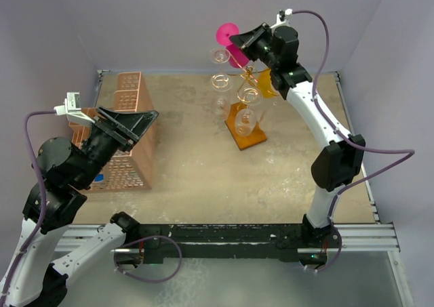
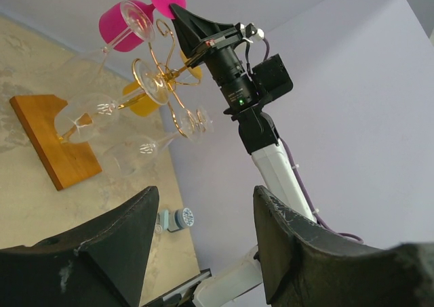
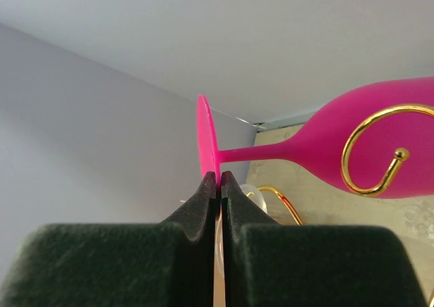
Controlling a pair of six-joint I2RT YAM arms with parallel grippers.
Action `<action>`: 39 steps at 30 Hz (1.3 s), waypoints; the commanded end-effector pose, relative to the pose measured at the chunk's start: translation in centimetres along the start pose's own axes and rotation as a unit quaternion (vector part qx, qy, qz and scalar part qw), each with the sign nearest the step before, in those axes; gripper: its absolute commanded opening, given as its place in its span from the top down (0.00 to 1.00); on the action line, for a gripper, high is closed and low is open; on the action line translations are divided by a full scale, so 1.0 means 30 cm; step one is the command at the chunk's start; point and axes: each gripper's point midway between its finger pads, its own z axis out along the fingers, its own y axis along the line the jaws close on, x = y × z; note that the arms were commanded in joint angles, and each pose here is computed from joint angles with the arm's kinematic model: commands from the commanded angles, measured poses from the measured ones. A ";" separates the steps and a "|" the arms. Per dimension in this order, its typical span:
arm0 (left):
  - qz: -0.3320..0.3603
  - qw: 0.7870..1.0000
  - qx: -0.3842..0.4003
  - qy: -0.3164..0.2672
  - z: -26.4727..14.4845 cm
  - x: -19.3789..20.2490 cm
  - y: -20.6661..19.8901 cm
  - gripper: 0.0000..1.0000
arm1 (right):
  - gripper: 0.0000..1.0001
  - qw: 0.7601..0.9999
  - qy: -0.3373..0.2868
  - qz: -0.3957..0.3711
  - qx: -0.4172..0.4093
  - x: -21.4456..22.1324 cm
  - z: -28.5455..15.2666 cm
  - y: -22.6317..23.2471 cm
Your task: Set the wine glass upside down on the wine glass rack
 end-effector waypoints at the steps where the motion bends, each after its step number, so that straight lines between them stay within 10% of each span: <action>1: -0.005 1.000 0.009 -0.013 -0.002 -0.018 -0.017 0.45 | 1.00 0.999 -0.031 0.009 -0.016 -0.079 -0.027 0.076; 39: -0.024 0.999 0.020 -0.020 0.008 -0.029 -0.038 0.45 | 0.99 0.995 -0.069 0.057 0.054 -0.118 -0.125 0.005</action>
